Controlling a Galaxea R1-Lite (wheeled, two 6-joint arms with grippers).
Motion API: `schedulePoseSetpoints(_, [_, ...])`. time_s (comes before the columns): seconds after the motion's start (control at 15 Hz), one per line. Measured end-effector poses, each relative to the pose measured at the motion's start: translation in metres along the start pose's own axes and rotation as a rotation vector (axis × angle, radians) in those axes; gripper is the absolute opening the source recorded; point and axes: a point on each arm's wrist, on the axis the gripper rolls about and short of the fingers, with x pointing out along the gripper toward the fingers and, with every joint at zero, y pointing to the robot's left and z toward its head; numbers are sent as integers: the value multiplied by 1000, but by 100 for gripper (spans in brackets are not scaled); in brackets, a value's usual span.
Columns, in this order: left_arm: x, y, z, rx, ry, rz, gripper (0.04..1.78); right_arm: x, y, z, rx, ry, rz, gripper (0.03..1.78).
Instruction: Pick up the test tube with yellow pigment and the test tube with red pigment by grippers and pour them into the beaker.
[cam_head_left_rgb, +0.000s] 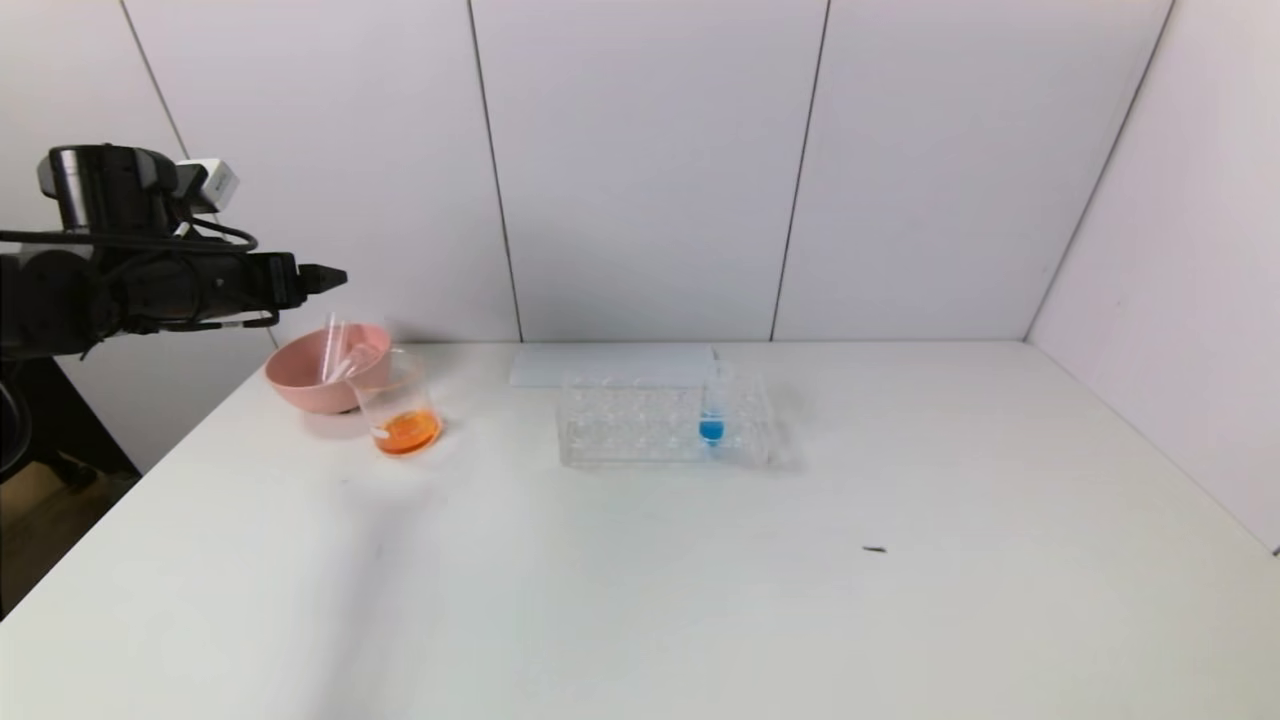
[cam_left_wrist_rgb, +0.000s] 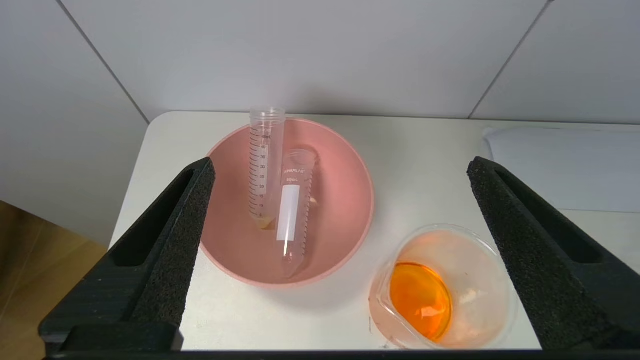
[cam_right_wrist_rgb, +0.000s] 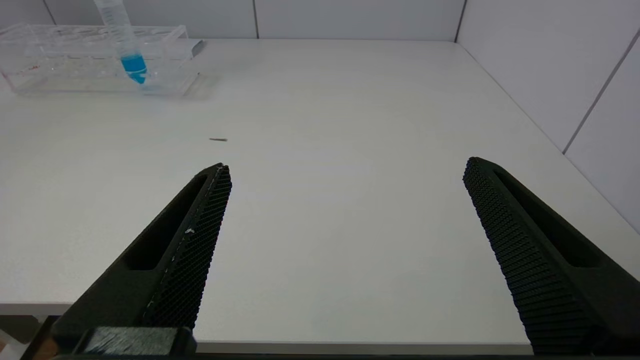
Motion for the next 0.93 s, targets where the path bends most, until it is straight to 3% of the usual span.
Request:
schedulePoseSetpoints(0.4, [-74, -26, 12, 26, -55, -40, 176, 0, 0, 0, 0, 0, -1, 170])
schedulePoseSetpoints(0.93, [-151, -40, -6, 117, -94, -59, 176, 0, 0, 0, 0, 0, 0, 170])
